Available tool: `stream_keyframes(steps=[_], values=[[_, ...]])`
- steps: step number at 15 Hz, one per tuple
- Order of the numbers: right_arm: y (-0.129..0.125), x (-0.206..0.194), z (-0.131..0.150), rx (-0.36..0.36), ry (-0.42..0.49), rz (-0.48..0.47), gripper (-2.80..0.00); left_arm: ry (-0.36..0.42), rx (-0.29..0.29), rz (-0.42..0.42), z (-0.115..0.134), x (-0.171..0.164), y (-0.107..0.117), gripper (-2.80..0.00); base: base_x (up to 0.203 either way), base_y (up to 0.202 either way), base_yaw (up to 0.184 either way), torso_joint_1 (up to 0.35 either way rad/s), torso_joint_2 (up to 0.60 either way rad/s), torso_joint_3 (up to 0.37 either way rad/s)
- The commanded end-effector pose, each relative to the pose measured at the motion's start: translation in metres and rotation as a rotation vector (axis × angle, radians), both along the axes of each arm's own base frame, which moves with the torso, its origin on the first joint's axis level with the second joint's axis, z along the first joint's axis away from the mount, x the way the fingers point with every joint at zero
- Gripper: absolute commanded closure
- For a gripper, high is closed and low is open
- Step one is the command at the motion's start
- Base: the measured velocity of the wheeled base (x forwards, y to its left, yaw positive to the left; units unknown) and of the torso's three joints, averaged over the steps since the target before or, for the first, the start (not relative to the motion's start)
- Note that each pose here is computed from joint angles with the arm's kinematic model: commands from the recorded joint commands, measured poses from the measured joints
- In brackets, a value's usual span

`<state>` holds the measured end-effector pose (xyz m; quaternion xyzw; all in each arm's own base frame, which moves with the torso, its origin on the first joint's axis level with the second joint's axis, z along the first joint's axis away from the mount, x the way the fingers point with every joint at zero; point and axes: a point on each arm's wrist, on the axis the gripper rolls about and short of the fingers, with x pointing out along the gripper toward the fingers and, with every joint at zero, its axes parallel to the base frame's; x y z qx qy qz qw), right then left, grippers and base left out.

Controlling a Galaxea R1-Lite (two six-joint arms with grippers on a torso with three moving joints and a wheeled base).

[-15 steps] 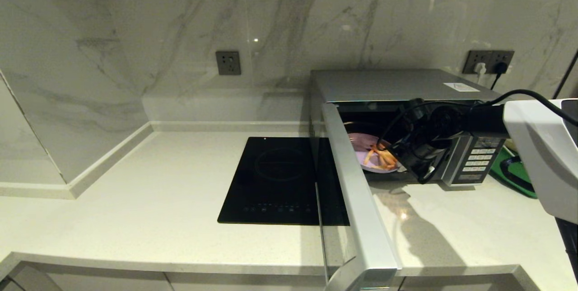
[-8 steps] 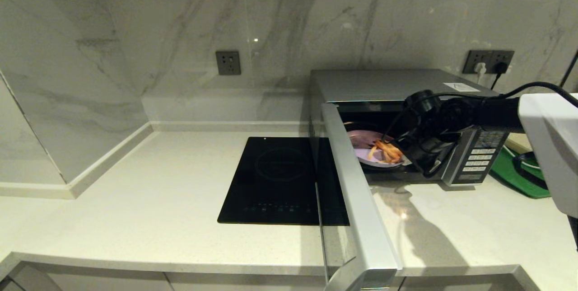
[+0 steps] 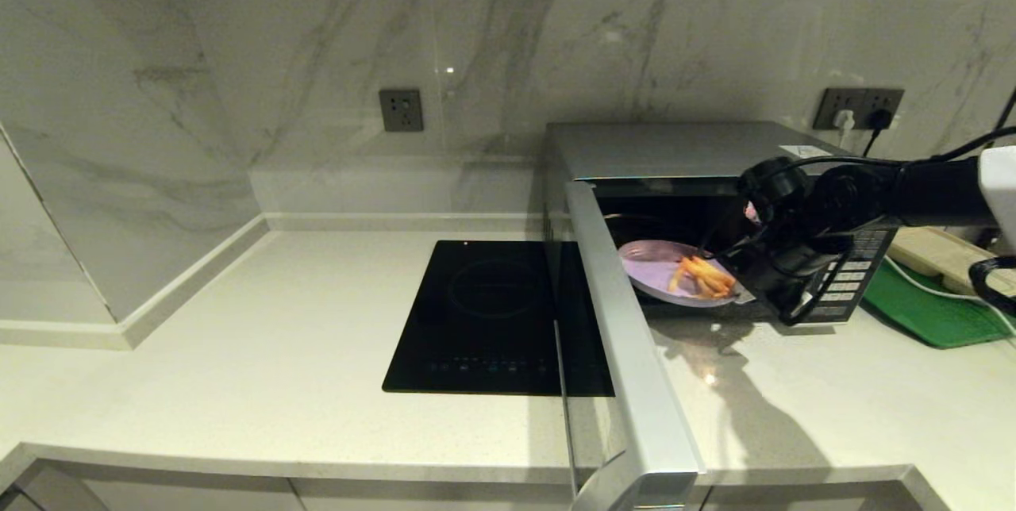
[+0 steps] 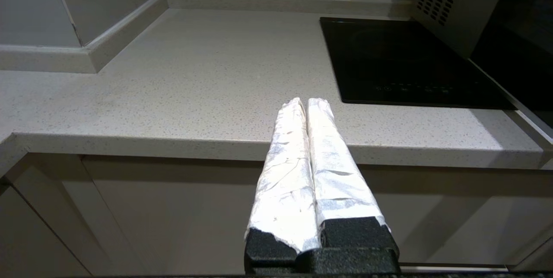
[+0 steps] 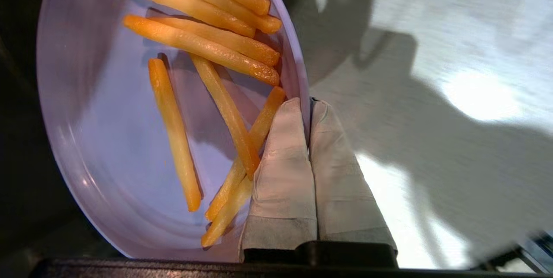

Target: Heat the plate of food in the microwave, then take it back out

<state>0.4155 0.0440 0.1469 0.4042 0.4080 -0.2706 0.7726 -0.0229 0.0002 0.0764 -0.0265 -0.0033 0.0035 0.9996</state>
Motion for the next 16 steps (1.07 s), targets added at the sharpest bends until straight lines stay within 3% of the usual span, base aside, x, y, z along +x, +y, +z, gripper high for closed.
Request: stream_keyframes(steps=[1, 7, 11, 16], values=[[-0.010, -0.037, 0.019, -0.003, 0.014, -0.012, 0.00, 0.000, -0.001, 0.000, 0.000, 0.000, 0.000, 0.00, 0.000, 0.000, 0.000, 0.000, 0.00, 0.000], [-0.043, -0.134, 0.017, -0.052, 0.000, 0.014, 0.00, -0.003, -0.001, 0.000, 0.001, 0.000, 0.000, 0.00, 0.000, 0.000, 0.000, 0.000, 0.00, 0.000], [-0.101, -0.169, 0.008, -0.032, -0.028, -0.066, 0.00, -0.001, -0.001, 0.000, 0.000, 0.000, 0.000, 0.00, 0.000, 0.000, 0.000, 0.000, 0.00, 0.000], [-0.170, -0.190, -0.003, 0.012, -0.065, -0.093, 0.00, -0.001, -0.001, 0.000, 0.000, 0.000, 0.000, 0.00, 0.000, 0.000, 0.000, 0.000, 0.00, 0.000]])
